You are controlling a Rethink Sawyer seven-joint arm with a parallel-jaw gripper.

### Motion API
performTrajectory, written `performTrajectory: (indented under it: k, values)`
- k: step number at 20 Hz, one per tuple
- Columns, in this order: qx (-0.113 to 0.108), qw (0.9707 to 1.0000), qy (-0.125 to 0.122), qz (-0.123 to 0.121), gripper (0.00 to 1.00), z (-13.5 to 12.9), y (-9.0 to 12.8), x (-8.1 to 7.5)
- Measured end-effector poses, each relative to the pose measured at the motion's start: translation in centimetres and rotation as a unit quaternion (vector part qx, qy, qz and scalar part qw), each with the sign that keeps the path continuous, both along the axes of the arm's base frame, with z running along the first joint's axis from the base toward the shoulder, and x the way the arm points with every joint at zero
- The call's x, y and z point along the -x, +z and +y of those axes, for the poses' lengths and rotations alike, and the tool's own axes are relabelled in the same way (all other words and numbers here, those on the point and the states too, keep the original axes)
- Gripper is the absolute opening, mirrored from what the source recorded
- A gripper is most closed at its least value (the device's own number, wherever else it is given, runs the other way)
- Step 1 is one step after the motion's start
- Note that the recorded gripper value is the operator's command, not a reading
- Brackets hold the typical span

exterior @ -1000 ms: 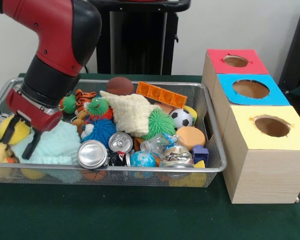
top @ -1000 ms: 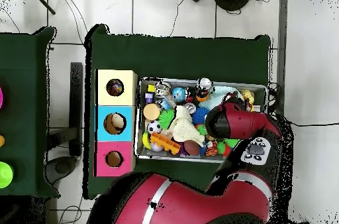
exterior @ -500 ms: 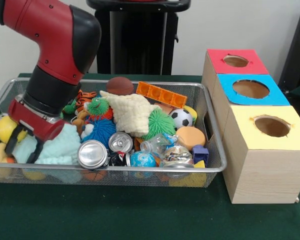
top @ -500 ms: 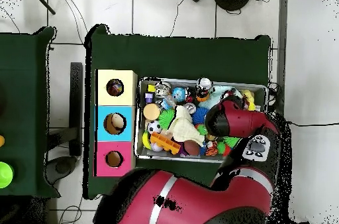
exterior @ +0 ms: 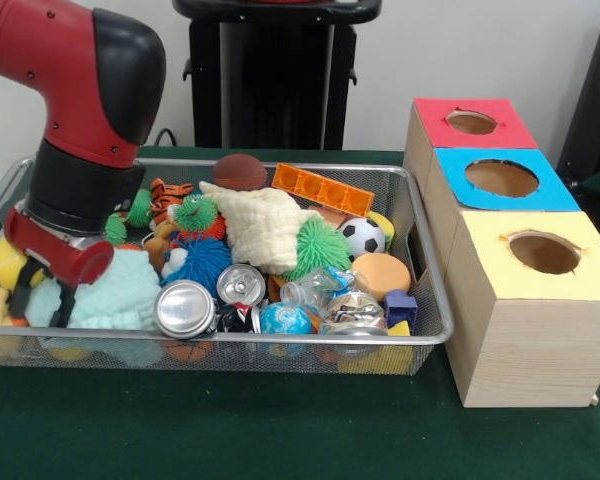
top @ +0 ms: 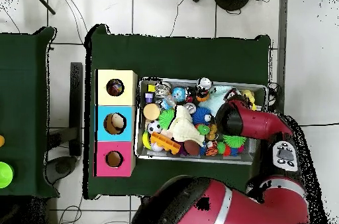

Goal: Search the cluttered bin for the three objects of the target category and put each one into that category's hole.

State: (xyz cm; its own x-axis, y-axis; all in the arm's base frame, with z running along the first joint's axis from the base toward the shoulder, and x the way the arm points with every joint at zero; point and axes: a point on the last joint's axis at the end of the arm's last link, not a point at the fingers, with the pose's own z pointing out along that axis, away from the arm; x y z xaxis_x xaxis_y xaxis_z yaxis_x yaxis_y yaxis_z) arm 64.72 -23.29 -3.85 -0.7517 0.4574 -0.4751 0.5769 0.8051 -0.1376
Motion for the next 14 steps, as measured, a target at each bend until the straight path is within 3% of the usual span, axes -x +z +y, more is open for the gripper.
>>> performTrajectory:
  k: [5, 6, 10, 14]
  values:
    - [-0.029, 0.9993, -0.022, 0.007, 1.00, -0.2, 0.3, -0.4]
    - [-0.036, 0.9989, -0.027, 0.009, 0.00, -0.2, 0.4, -0.5]
    - [-0.057, 0.9977, -0.036, 0.010, 0.00, 0.1, 0.4, -1.1]
    - [-0.064, 0.9969, -0.042, 0.017, 0.00, 0.2, 0.6, -1.2]
